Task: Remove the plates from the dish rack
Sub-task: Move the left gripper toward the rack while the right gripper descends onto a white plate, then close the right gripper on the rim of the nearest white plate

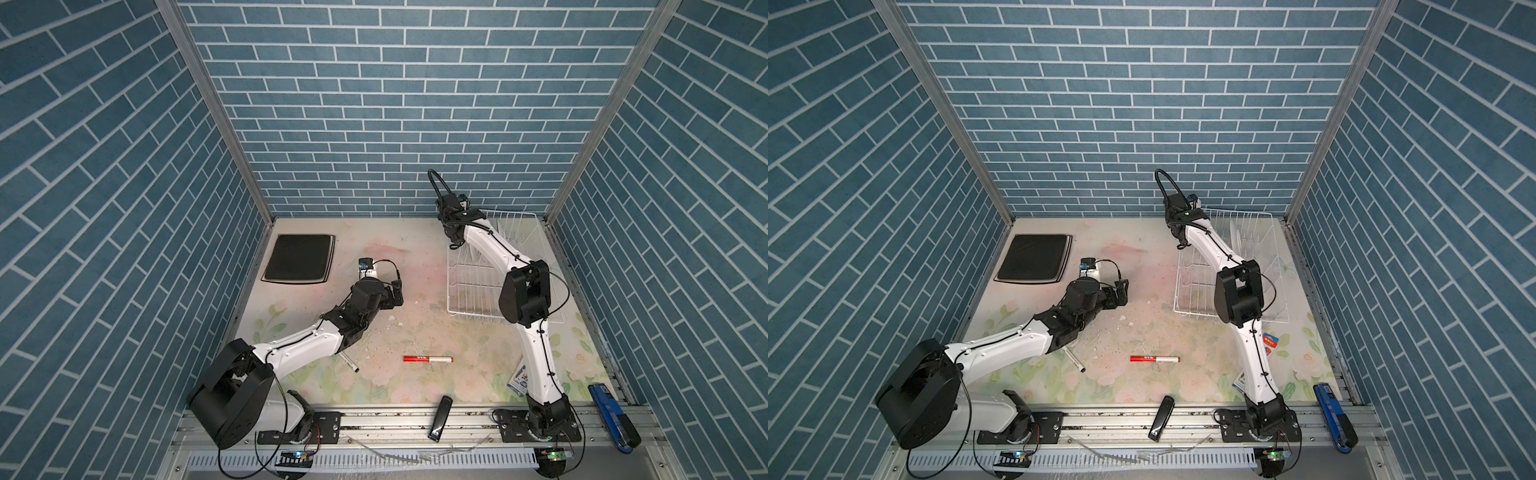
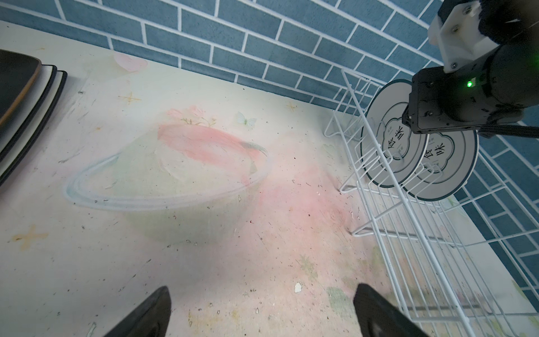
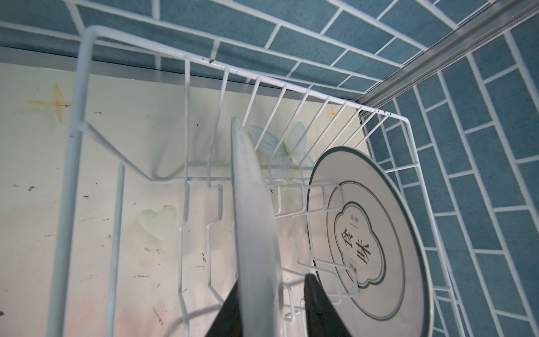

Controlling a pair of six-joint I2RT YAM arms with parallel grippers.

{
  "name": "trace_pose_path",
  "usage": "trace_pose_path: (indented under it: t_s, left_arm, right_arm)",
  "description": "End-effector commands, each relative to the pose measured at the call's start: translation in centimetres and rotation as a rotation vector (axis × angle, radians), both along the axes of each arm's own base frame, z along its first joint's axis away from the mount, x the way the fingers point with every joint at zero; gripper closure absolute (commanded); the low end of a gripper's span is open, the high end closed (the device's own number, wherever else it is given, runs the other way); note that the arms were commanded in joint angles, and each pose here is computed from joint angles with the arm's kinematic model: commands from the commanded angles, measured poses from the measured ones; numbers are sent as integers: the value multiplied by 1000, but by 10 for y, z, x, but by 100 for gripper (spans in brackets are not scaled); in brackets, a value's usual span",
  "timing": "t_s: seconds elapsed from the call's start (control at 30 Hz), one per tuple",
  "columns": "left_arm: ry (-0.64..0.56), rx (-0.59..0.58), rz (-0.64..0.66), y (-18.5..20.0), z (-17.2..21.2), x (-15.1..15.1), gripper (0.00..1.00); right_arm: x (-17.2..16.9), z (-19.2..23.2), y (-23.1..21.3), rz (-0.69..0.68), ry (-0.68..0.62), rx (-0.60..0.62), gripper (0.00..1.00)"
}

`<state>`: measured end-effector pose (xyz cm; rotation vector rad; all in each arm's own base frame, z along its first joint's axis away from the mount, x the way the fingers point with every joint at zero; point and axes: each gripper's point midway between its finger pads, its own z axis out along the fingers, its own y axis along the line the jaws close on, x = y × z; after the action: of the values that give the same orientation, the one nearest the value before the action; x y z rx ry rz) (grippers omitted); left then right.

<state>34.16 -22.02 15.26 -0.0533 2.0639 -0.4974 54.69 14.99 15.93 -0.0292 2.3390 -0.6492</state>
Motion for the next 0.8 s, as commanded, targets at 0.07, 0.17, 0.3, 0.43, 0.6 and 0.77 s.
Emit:
trace_pose_path:
  t_s: [0.07,0.17,0.3,0.43,0.6,0.77]
  left_arm:
    - [-5,5,-2,-3,5,2,0]
    - [-5,5,-2,-3,5,1,0]
    - [-4,3,-1,-2,4,1,0]
    - [-5,-2,4,-1,5,1,0]
    - [-6,-10,4,-2,5,0,0]
    - [-6,-8,6,0,4,-1,0]
  right_arm:
    - [-3,-22,-3,-27,30,8,71]
    - [-3,-24,-3,-28,32,9,71]
    - [-3,-25,-3,-28,34,13,72]
    - [-3,-27,-3,-28,39,9,73]
    - [-2,-30,-4,-28,41,6,74]
    - [-3,-33,-5,-33,45,-4,76]
